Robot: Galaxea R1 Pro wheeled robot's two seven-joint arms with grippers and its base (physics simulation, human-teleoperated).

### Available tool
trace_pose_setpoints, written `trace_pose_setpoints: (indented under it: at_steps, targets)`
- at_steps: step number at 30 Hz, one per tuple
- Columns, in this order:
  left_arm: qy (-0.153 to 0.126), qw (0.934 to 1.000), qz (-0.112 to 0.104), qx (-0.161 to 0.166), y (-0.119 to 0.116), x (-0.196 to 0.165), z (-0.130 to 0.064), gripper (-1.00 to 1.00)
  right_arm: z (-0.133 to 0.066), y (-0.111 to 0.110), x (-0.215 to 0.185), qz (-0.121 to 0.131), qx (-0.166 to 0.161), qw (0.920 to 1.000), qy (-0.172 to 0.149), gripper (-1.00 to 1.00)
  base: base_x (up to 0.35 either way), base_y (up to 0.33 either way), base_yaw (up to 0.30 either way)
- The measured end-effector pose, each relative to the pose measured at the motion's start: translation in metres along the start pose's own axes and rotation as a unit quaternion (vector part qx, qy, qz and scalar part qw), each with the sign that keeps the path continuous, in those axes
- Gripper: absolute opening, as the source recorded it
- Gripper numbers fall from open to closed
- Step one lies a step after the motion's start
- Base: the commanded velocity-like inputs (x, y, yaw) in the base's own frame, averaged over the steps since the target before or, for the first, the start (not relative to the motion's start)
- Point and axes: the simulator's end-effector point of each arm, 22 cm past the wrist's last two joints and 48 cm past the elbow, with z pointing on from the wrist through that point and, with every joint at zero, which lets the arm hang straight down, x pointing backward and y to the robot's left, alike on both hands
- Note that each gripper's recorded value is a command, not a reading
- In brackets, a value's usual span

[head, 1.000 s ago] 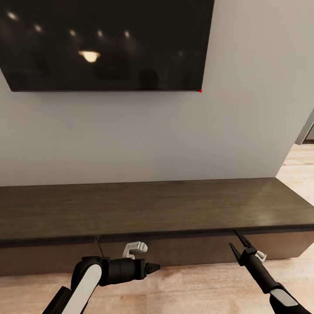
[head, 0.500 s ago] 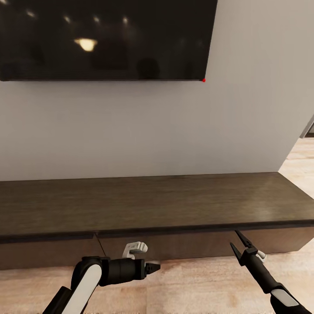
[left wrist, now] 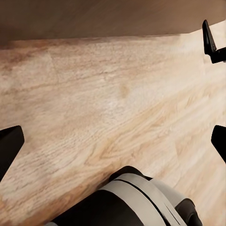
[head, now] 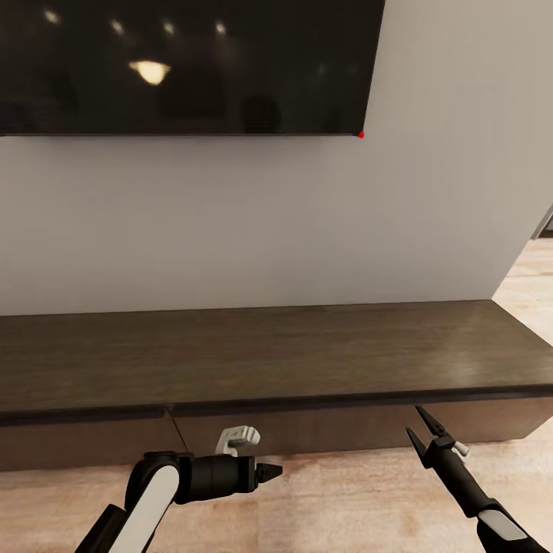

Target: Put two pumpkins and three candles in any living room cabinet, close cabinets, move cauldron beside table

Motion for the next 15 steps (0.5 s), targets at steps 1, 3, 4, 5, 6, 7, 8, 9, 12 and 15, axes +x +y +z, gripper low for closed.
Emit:
trace_pose_setpoints:
  at_steps: [1,3,4,5,6,7,8,9,12,15]
  targets:
    - [0.000,1.0000,0.000,0.000,-0.0001,0.0000,0.0000,1.00,0.0000,0.0006,0.0000,0.000,-0.002,1.0000,0.000,1.00,0.000,0.000,0.000]
    - [0.000,1.0000,0.000,0.000,-0.0001,-0.0001,-0.0001,1.00,-0.0002,0.0031,0.0001,0.000,-0.007,1.0000,0.000,1.00,0.036,0.000,0.000]
    - [0.000,1.0000,0.000,0.001,-0.0002,0.0000,-0.0001,1.00,-0.0002,0.0043,0.0001,0.000,-0.010,1.0000,0.000,1.00,0.052,0.000,0.000]
    - [0.000,1.0000,0.000,0.001,-0.0003,0.0000,-0.0001,1.00,-0.0002,0.0047,0.0002,0.000,-0.011,0.9999,0.000,1.00,0.042,0.000,0.000]
    - [0.000,1.0000,0.000,0.001,-0.0003,0.0000,-0.0001,1.00,-0.0003,0.0050,0.0002,0.000,-0.011,0.9999,0.000,1.00,0.027,0.000,0.000]
    - [0.000,1.0000,0.000,0.001,-0.0003,0.0000,0.0000,1.00,-0.0002,0.0056,0.0002,0.000,-0.013,0.9999,0.001,1.00,0.017,0.000,0.000]
    - [0.000,1.0000,0.000,0.001,-0.0003,0.0000,0.0000,1.00,-0.0001,0.0060,0.0003,0.001,-0.014,0.9999,0.001,1.00,0.014,0.000,0.000]
    - [0.000,1.0000,0.000,0.001,-0.0003,0.0000,0.0000,1.00,-0.0001,0.0061,0.0003,0.001,-0.014,0.9999,0.001,1.00,0.011,0.000,0.000]
    - [0.000,1.0000,0.000,0.001,-0.0003,0.0000,0.0000,1.00,0.0000,0.0064,0.0005,0.001,-0.014,0.9999,0.001,1.00,0.005,0.000,0.000]
    - [0.000,1.0000,0.000,0.000,-0.0002,0.0000,0.0000,1.00,-0.0008,0.0070,-0.0017,-0.001,-0.014,0.9999,0.001,1.00,0.036,-0.025,0.000]
